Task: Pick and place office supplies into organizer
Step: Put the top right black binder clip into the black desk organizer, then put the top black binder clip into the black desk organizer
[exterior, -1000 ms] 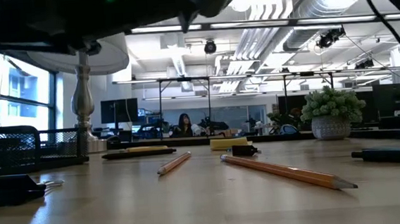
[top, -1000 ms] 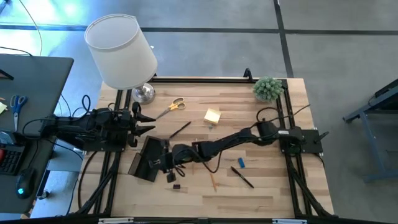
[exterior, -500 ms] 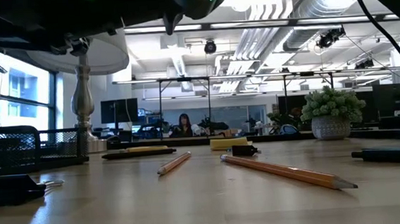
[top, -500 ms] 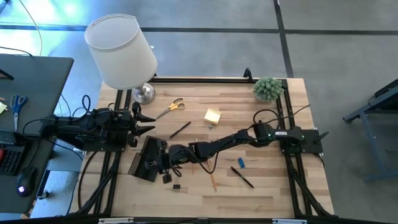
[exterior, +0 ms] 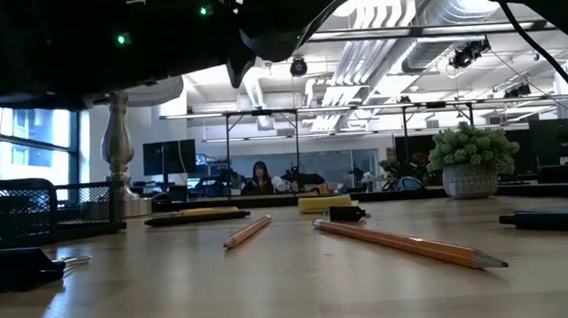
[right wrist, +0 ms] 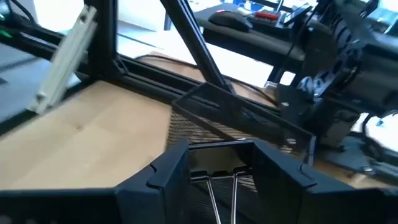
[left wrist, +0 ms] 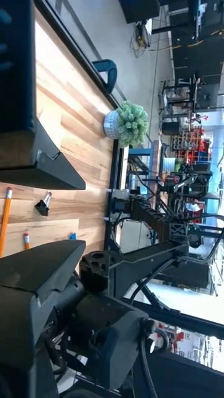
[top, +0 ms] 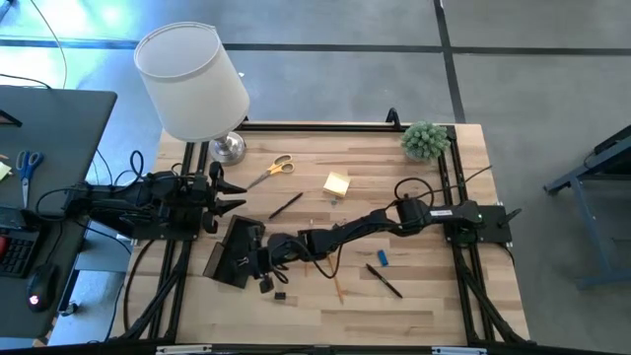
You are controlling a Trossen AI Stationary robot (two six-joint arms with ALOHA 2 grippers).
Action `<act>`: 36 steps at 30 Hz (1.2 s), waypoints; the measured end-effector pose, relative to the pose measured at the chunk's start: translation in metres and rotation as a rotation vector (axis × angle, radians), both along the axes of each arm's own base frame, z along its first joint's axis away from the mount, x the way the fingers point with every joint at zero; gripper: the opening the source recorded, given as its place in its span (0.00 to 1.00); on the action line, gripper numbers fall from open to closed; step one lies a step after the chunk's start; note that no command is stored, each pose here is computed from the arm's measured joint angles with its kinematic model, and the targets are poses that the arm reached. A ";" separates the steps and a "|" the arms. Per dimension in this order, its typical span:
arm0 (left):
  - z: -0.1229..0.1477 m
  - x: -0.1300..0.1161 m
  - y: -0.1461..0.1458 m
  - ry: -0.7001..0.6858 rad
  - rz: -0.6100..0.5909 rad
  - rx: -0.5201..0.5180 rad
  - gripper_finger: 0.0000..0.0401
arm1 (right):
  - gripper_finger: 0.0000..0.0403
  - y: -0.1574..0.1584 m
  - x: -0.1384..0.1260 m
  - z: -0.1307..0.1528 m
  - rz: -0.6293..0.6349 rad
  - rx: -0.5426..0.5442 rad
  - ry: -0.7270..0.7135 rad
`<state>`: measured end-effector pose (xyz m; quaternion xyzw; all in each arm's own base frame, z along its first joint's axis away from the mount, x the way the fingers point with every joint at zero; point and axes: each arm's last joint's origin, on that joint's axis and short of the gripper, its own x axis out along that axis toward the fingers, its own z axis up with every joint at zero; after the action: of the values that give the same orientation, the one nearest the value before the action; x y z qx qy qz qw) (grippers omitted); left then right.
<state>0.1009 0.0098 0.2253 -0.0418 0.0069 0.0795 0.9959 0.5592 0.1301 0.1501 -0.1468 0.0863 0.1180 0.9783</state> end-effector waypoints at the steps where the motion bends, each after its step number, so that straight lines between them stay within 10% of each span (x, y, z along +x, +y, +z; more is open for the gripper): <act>1: 0.000 0.000 0.000 0.000 0.000 0.000 0.33 | 0.39 0.000 0.000 0.000 -0.001 -0.011 -0.008; 26: 0.000 0.000 0.000 0.000 0.000 0.000 0.33 | 0.54 0.000 0.000 0.001 0.000 -0.015 -0.014; 36: -0.001 0.000 -0.001 0.010 -0.026 -0.012 0.33 | 0.54 0.000 -0.016 0.021 -0.153 -0.152 0.204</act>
<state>0.1010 0.0090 0.2242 -0.0473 0.0128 0.0665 0.9966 0.5431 0.1298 0.1715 -0.2007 0.2047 0.0508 0.9567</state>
